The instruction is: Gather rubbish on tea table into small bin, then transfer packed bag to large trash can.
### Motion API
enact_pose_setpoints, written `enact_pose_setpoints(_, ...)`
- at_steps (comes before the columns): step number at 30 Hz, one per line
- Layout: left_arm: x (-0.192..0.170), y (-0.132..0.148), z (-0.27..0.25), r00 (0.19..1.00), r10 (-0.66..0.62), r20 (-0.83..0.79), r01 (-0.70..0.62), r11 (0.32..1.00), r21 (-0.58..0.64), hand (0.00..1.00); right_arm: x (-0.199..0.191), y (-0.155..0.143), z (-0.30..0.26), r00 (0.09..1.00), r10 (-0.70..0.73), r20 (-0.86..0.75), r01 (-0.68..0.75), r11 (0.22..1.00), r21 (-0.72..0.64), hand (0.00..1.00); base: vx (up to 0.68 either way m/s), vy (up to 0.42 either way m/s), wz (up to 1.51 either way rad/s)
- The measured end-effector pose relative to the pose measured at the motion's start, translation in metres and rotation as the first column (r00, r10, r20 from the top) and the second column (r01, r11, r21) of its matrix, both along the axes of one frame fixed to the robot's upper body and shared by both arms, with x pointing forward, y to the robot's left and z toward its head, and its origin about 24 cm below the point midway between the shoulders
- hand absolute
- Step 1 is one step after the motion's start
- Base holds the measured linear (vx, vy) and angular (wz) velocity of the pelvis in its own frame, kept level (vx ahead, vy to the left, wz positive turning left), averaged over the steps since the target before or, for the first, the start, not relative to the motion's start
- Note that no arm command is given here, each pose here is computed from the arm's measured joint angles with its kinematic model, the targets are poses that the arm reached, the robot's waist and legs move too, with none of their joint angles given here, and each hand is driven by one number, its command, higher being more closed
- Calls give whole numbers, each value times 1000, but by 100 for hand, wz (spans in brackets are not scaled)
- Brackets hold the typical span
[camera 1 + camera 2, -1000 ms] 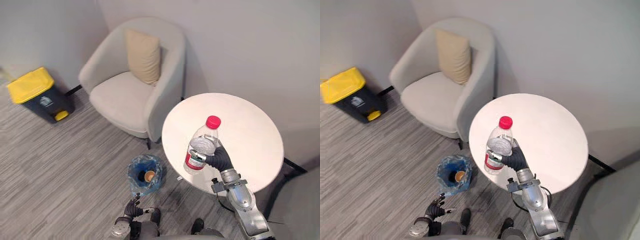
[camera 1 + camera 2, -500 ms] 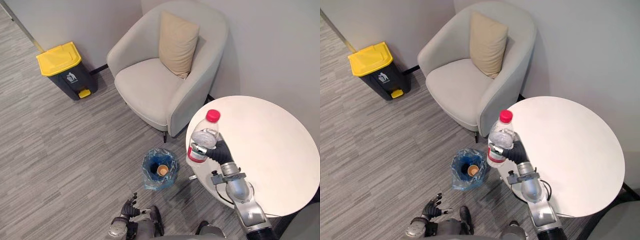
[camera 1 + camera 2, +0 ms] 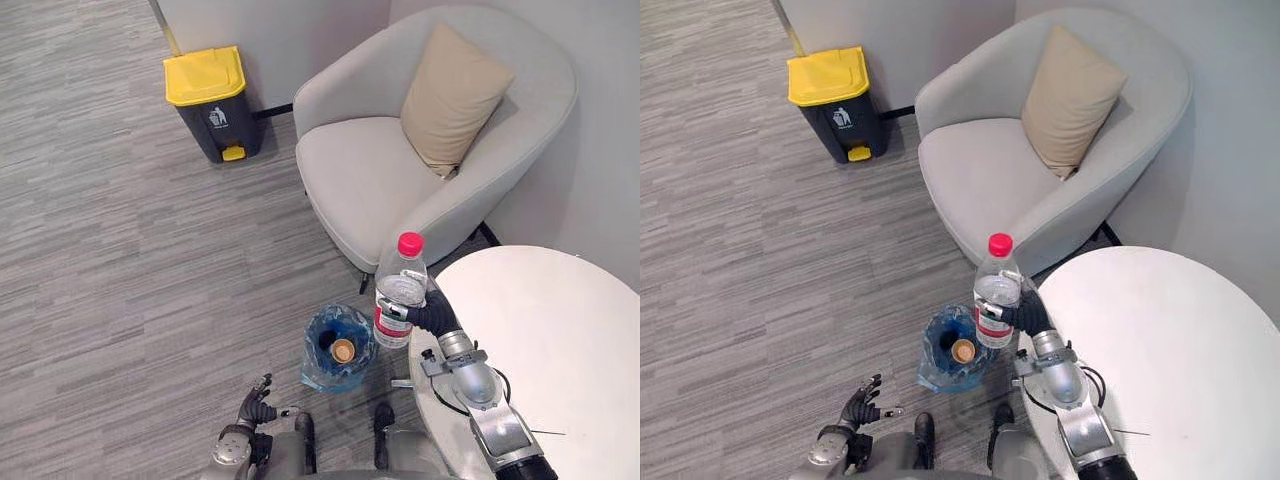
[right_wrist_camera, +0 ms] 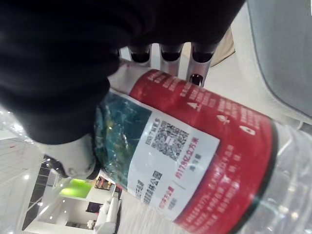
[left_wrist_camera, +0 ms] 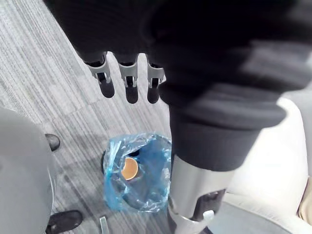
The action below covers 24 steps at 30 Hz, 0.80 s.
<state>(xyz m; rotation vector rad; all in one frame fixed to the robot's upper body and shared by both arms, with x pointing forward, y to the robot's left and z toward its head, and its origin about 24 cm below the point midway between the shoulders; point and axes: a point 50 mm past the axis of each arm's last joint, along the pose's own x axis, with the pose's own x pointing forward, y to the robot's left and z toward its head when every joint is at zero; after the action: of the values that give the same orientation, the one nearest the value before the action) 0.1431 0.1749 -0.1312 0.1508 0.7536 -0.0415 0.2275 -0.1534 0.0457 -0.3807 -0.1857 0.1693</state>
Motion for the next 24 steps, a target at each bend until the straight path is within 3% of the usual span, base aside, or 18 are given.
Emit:
enact_pose_setpoints(7,-8,1,-4,1000,-9,-28,10,1000,11,0,-4,3,-5,1000,10,-26,-9,1000,21,100,-15,-9,15)
enact_pose_setpoints(13,-2,1,-2,1000,-13,-14,14,1000,15,0,5,26,2,992,125,-2,-125,992,28,100,-112,-29,25)
enact_pose_setpoints(18,36,2,14,996,-32,87,29,999,33,0,39,57,25,960,269,75,-267,963,-27,100,-209,-21,20)
enact_pose_setpoints(24,65,-4,36,976,-12,215,11,1000,8,0,50,69,43,939,315,135,-308,949,-73,100,-121,-6,31)
